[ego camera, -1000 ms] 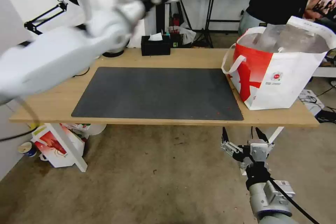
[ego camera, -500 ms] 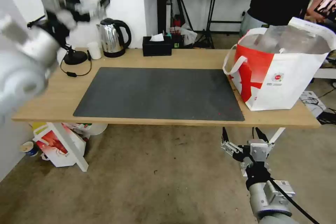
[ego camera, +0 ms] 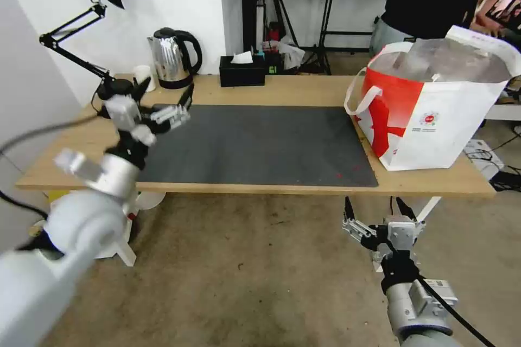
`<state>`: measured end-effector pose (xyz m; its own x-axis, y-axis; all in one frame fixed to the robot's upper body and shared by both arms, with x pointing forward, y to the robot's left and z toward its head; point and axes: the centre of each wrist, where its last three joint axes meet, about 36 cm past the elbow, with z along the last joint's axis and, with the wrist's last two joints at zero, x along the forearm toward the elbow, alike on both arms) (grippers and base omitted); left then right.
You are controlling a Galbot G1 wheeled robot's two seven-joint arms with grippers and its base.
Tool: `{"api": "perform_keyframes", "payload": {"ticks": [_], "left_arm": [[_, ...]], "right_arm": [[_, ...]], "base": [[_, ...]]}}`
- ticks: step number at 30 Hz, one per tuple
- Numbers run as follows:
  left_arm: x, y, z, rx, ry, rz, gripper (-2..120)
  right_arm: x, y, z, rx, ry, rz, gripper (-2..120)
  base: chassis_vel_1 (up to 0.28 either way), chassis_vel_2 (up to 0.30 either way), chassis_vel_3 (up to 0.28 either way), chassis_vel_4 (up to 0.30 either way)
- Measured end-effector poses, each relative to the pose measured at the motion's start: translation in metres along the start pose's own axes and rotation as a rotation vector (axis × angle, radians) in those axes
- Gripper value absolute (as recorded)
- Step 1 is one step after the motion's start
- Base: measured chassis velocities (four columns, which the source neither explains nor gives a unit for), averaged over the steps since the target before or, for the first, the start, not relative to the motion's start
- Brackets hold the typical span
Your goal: Pick up the trash from the table and place it into the takeout bag.
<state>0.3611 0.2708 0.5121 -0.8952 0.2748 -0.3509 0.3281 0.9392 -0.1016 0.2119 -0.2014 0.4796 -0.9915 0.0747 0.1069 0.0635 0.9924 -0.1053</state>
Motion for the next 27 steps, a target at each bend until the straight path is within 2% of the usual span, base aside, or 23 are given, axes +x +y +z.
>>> {"api": "perform_keyframes", "payload": {"ticks": [1, 3, 5, 7, 14, 21, 27], "left_arm": [[0.0, 0.0, 0.0, 0.0, 0.0, 0.0, 100], [0.021, -0.018, 0.016, 0.011, 0.009, -0.026, 100], [0.025, -0.022, 0.018, 0.011, 0.01, -0.032, 100], [0.042, -0.039, 0.031, 0.027, 0.007, -0.083, 100], [0.063, -0.059, 0.049, -0.003, -0.022, -0.124, 100], [0.077, -0.073, 0.06, -0.036, -0.012, -0.154, 100], [0.092, -0.083, 0.055, -0.065, 0.004, -0.184, 100]], "right_arm": [[0.0, 0.0, 0.0, 0.0, 0.0, 0.0, 100], [0.0, 0.0, 0.0, 0.0, 0.0, 0.0, 100], [0.0, 0.0, 0.0, 0.0, 0.0, 0.0, 100], [0.0, 0.0, 0.0, 0.0, 0.0, 0.0, 100], [0.0, 0.0, 0.0, 0.0, 0.0, 0.0, 100], [0.0, 0.0, 0.0, 0.0, 0.0, 0.0, 100], [0.0, 0.0, 0.0, 0.0, 0.0, 0.0, 100]], "base": [[0.0, 0.0, 0.0, 0.0], [0.0, 0.0, 0.0, 0.0], [0.0, 0.0, 0.0, 0.0], [0.0, 0.0, 0.0, 0.0], [0.0, 0.0, 0.0, 0.0], [0.0, 0.0, 0.0, 0.0], [0.0, 0.0, 0.0, 0.0]]}}
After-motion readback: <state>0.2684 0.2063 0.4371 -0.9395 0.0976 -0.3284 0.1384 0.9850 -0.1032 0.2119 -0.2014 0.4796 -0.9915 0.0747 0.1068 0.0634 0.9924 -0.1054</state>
